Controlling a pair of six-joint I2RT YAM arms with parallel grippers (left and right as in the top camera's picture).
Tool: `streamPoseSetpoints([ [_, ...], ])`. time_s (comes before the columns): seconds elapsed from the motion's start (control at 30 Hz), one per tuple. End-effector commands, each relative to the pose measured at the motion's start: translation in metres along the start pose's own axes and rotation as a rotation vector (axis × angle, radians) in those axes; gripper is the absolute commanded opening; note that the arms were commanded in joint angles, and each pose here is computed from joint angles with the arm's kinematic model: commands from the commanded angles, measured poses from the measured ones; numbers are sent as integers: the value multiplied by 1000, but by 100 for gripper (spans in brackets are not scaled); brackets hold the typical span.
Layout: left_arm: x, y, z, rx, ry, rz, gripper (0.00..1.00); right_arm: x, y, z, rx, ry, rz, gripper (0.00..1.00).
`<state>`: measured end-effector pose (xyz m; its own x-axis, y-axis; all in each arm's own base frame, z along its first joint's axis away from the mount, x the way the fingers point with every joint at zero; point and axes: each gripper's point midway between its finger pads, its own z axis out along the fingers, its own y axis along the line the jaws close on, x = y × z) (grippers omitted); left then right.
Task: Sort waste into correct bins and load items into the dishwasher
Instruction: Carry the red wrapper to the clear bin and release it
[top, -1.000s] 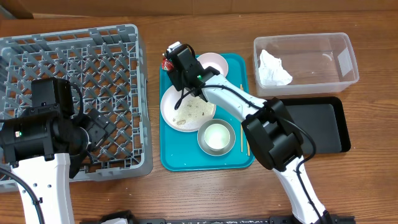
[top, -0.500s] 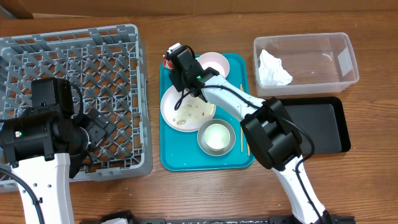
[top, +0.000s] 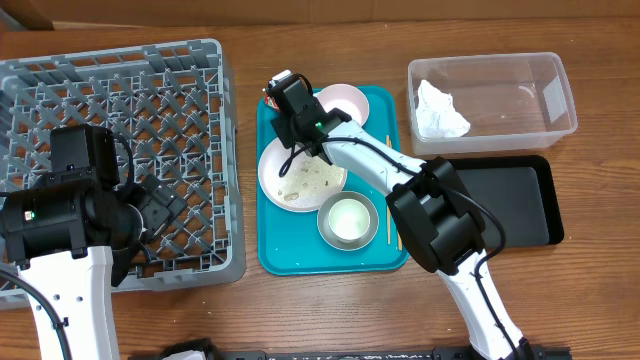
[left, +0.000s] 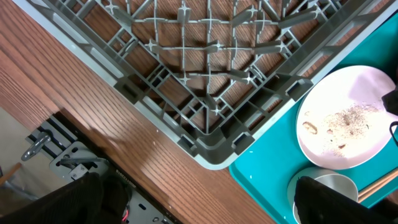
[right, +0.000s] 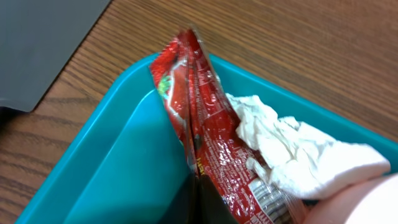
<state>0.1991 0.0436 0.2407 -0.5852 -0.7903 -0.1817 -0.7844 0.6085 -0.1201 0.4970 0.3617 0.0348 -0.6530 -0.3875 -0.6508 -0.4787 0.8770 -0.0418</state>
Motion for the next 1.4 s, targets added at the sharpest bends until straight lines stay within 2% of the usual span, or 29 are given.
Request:
streamPoseSetpoints([
  [0.0, 1, 1, -1, 6, 1, -16, 100, -53, 0, -39, -13, -111, 117, 4],
  [0.4, 1, 1, -1, 6, 1, -16, 100, -104, -32, -137, -36, -190, 284, 4],
  [0.6, 1, 1, -1, 6, 1, -16, 100, -106, -91, -175, 28, -192, 469, 4],
  [0.8, 1, 1, -1, 6, 1, -16, 100, -63, -191, -199, 176, -90, 782, 4],
  [0.93, 1, 1, -1, 6, 1, -16, 100, -9, -262, -213, 316, 5, 1094, 4],
  [1.03, 1, 1, -1, 6, 1, -16, 100, 30, -297, -220, 381, 64, 1306, 4],
  [1.27, 1, 1, -1, 6, 1, -16, 100, 58, -322, -209, 367, 104, 1388, 4],
  [1.3, 1, 1, -1, 6, 1, -16, 100, 59, -323, -205, 366, 99, 1388, 8],
  [1.33, 1, 1, -1, 6, 1, -16, 100, 58, -324, -202, 363, 91, 1388, 32],
  [1.37, 1, 1, -1, 6, 1, -16, 100, 58, -325, -199, 362, 87, 1387, 65],
])
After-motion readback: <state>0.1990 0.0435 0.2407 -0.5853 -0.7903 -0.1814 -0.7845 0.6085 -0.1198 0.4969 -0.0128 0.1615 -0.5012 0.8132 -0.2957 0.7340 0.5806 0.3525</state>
